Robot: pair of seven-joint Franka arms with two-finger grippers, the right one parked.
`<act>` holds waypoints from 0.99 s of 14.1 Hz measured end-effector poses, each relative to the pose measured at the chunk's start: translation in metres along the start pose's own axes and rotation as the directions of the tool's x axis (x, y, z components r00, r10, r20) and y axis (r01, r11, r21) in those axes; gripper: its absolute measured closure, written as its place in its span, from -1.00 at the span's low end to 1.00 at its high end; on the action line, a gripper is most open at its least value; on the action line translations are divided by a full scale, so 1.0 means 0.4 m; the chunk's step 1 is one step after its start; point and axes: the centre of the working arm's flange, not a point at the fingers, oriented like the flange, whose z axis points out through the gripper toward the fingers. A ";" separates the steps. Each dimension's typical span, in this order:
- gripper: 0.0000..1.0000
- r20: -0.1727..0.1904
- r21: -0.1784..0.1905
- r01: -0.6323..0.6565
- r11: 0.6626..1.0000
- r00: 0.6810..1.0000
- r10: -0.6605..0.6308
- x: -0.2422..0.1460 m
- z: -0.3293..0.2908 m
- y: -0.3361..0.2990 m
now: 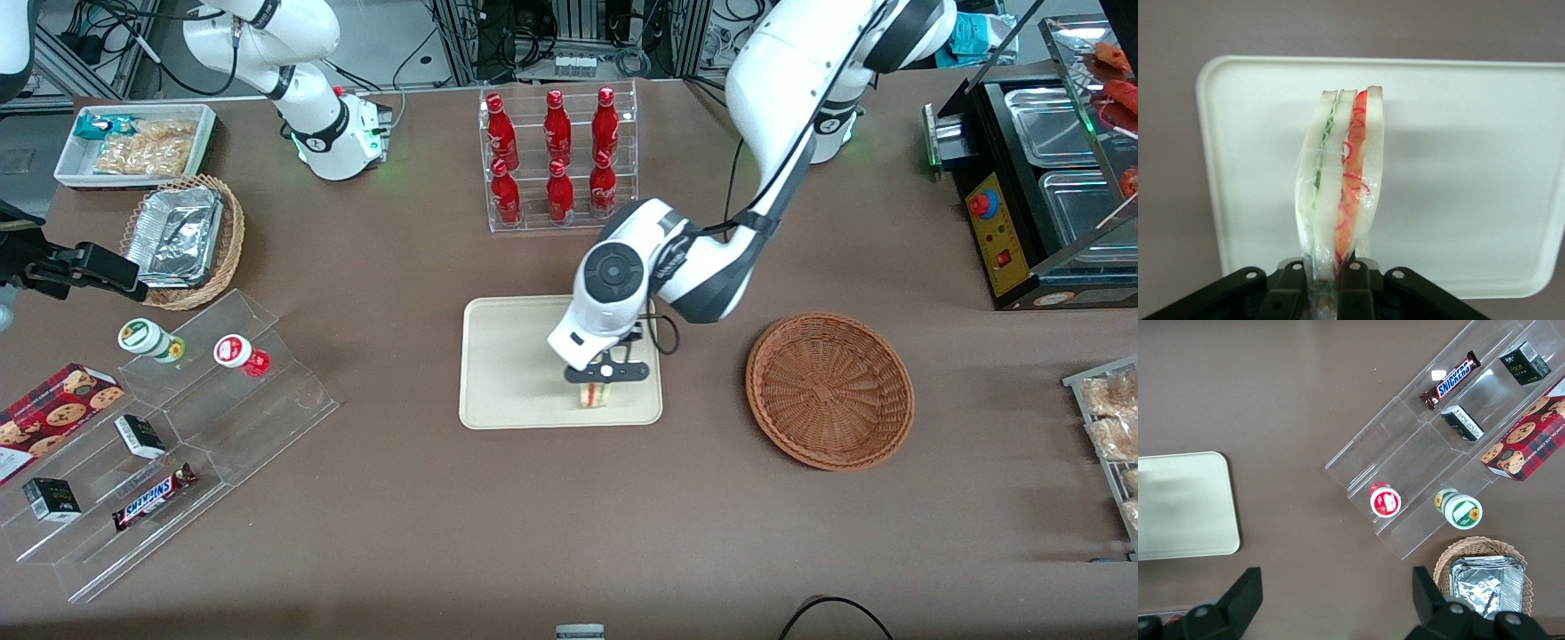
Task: Place sandwich from basket to tray
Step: 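Lift the sandwich and carry it over the cream tray, then lower the sandwich onto the tray and open the left gripper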
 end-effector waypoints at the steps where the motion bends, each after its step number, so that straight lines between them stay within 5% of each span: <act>1: 0.72 0.001 0.000 0.007 1.000 1.000 -0.007 -0.011 0.010 0.022; 9: 0.72 0.027 0.021 0.044 0.999 0.999 -0.044 -0.058 0.093 0.083; 14: -0.15 0.027 0.022 0.044 0.999 0.999 -0.044 -0.058 0.098 0.085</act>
